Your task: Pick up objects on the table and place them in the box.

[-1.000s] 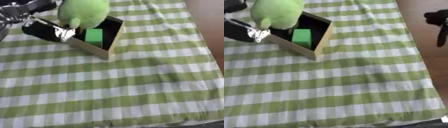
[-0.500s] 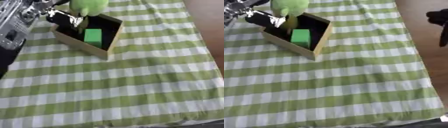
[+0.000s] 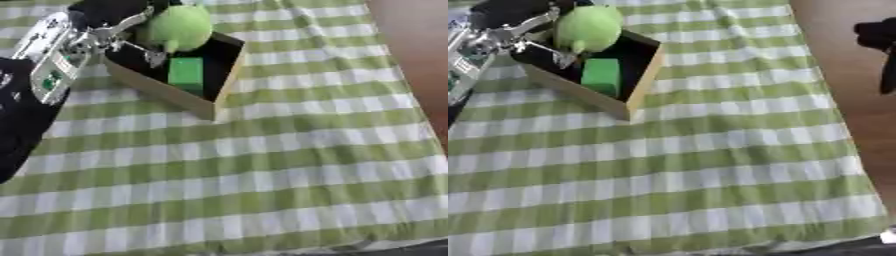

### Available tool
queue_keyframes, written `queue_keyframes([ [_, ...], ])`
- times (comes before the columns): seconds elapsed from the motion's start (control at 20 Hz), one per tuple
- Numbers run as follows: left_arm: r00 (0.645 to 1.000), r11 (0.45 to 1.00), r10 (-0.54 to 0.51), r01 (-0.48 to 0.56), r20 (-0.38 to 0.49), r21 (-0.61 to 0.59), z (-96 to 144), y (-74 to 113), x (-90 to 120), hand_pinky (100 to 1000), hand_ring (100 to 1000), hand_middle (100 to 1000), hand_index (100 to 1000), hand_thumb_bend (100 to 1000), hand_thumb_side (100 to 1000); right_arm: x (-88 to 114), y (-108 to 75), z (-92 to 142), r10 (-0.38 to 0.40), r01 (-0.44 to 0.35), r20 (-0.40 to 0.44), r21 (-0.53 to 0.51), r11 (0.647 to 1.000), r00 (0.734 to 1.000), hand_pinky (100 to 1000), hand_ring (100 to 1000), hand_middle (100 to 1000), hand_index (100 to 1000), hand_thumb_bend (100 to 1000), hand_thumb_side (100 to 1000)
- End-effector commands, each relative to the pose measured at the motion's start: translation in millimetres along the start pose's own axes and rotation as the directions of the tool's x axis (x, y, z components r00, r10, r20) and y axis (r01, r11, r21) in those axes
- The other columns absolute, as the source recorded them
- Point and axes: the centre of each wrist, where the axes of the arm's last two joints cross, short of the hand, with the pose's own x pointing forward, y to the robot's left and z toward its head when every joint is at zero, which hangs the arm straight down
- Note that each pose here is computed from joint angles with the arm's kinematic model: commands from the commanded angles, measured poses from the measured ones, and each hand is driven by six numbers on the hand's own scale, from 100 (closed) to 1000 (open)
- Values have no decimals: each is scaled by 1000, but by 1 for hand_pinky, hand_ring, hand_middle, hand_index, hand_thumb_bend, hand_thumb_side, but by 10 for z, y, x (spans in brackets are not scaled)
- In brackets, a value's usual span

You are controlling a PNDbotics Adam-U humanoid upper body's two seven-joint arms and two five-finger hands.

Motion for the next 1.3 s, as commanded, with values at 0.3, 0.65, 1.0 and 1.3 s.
queue_keyframes([
  [0.3, 998, 1000, -25, 24, -53, -18, 59, 194, -72, 996, 1000, 969, 1000, 290, 369, 64, -62, -19, 42, -43, 21, 47, 998, 999, 1000, 1000, 445, 948, 100, 470],
  [0.65, 1000, 1000, -6, 5, -24, -20, 81, 353, -25, 1000, 1000, 969, 1000, 246, 304, 56, -61, -9, 36, -37, 13, 49, 998, 999, 1000, 1000, 443, 949, 100, 470],
  [1.0, 995, 993, 74, -80, 61, 91, 302, 629, 154, 963, 1000, 922, 999, 100, 189, 71, -60, 5, 36, -36, 13, 38, 999, 999, 1000, 1000, 444, 948, 100, 470],
  [1.3, 949, 923, 203, -268, 242, 277, 950, 1070, 592, 886, 940, 835, 923, 100, 461, 159, -43, -62, 38, -39, 61, 16, 999, 997, 1000, 1000, 448, 940, 100, 470],
])
